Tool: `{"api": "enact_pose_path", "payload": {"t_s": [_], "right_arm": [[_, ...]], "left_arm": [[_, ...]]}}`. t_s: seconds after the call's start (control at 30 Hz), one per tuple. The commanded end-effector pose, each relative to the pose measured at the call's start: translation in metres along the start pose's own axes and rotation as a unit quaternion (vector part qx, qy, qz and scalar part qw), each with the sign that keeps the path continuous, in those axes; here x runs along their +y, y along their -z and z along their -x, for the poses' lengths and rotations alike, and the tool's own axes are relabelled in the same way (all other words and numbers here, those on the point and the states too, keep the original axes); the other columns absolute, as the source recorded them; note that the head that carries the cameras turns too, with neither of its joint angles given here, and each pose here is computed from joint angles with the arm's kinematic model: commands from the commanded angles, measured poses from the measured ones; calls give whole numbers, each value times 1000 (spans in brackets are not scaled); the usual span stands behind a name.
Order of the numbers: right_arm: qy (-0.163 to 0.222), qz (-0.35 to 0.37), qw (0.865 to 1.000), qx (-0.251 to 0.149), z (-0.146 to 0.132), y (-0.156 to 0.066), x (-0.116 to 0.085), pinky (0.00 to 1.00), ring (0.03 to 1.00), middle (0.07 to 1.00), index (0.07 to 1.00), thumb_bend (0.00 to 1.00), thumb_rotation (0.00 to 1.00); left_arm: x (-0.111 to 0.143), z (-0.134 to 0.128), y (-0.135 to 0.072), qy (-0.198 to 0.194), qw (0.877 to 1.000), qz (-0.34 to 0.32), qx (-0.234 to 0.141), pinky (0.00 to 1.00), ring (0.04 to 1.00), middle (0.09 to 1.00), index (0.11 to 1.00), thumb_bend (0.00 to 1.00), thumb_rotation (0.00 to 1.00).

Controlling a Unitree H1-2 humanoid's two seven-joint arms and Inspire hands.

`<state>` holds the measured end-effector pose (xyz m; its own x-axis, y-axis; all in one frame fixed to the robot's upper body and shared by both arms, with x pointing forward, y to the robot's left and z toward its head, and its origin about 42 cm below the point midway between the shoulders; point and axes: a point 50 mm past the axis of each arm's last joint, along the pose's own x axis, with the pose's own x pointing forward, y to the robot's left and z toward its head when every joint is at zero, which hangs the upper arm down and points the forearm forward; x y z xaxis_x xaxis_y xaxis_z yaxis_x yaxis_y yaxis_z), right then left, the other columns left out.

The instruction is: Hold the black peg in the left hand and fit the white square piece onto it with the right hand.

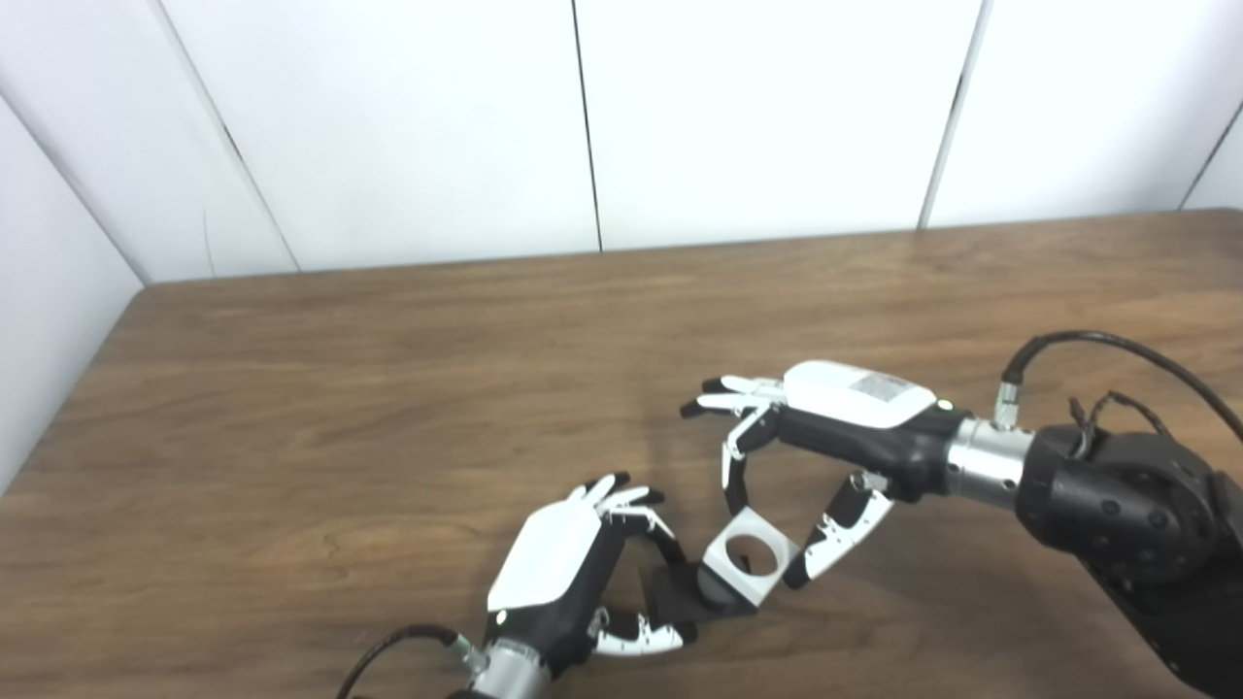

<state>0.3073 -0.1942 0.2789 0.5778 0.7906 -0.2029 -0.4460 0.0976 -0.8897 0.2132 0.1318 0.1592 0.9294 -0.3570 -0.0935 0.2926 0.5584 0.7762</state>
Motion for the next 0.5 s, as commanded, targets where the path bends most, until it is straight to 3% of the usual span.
{"api": "enact_pose_path", "payload": {"t_s": [0.0, 0.47], "right_arm": [[21, 28, 999, -17, -1, -4, -11, 978, 1000, 941, 490, 525, 154], [22, 34, 999, -17, -7, -4, -5, 987, 1000, 938, 490, 525, 153]], "left_arm": [[-1, -3, -8, -5, 1000, 3, -7, 977, 971, 866, 490, 493, 76], [-3, -5, -10, -5, 1000, 8, -8, 977, 975, 870, 491, 493, 76]]}}
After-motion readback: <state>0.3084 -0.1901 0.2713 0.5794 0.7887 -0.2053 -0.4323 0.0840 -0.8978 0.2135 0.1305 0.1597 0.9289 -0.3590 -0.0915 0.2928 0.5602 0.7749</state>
